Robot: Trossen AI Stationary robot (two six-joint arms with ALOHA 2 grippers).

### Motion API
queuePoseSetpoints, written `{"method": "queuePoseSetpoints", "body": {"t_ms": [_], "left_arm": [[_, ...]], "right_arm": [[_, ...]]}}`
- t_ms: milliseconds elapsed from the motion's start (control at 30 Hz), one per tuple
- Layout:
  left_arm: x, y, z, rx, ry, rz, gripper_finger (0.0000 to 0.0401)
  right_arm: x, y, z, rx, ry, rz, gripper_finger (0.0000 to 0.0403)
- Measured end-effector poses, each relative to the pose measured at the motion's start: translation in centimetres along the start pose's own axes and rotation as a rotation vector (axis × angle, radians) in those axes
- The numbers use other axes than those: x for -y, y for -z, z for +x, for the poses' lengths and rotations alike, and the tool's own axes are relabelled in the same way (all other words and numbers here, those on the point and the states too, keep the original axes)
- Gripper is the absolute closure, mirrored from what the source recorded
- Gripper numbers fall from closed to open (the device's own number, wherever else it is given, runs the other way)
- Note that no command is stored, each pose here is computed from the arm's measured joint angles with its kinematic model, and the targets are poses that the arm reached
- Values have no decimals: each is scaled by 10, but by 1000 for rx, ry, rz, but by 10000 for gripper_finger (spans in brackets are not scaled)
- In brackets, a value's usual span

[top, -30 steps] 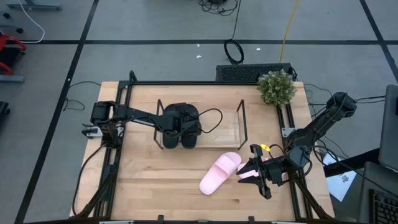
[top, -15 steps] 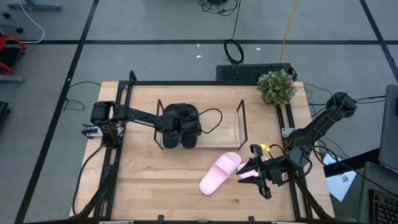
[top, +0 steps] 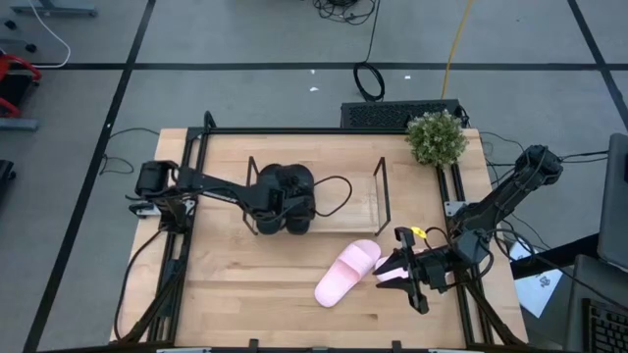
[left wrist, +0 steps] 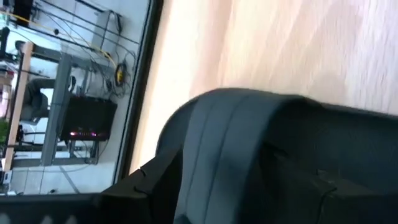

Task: Pick and place slides into the shelf
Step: Put the black slipper on the shelf, then put the left pink slipper on the shelf

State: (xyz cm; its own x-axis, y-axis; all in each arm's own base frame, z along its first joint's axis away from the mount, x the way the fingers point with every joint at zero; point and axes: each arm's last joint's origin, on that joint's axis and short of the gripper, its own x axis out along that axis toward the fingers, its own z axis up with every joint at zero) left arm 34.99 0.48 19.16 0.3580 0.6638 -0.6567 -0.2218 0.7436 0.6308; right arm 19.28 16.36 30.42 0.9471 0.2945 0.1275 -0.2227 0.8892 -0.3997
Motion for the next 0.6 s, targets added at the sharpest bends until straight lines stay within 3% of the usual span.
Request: {"method": "queuePoseSetpoints", "body": {"t_ms": [300, 600], "left_arm": [[-8, -5, -35, 98, 18, -40, 185], [-15, 5, -123, 306, 114, -41, 185]], "right_arm": [[0, -1, 0, 9, 2, 9, 287], [-3, 4, 1, -30, -20, 79, 287]]}}
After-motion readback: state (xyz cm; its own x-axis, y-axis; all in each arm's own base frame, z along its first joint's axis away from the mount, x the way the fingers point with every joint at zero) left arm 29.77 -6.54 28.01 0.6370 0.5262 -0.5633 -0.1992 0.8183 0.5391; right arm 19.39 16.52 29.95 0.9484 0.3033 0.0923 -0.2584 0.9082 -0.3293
